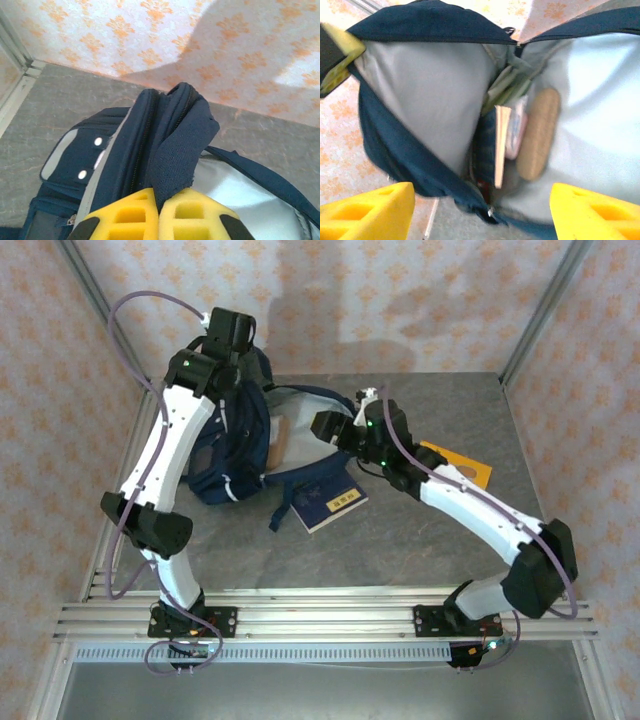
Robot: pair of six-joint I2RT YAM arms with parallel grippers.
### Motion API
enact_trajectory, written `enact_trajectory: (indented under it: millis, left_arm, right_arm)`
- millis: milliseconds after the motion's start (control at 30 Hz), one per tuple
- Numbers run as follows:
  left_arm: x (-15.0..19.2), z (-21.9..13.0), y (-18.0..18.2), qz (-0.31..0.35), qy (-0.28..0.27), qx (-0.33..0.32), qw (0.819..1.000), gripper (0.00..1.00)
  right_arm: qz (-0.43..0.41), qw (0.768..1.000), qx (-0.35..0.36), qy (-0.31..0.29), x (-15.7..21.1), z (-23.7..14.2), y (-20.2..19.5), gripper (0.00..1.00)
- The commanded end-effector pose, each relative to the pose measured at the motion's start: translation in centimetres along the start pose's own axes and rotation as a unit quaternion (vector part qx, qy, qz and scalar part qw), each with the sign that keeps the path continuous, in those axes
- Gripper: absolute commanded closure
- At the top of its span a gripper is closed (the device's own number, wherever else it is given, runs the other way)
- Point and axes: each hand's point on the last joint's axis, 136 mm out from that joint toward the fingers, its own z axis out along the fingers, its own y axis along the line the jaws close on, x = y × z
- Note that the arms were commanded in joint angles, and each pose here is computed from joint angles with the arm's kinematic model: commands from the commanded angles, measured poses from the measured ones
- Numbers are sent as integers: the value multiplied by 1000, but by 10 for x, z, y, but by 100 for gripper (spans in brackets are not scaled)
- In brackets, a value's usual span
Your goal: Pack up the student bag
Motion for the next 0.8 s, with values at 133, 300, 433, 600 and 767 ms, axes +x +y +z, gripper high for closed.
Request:
enact_trajectory:
  millis: [133,300,433,600,767]
  left_arm:
    - [-10,59,-2,3,-17,-28,999,100]
    - [46,98,-39,5,72,39,997,100]
    - [100,93,-80,40,145,122,981,79]
    - [167,59,-101,120,213,170,955,37]
    - [236,38,-107,180,257,183,932,33]
  right_arm:
    - [-2,994,95,49,43,-33,-65,42]
    - [-2,988,135,69,65,-56,-94,56]
    - [-6,983,170,73,76,-76,-115,60]
    - [-13,976,209,65,85,-100,-136,59]
    - [-6,971,232,61,94,-114,-153,58]
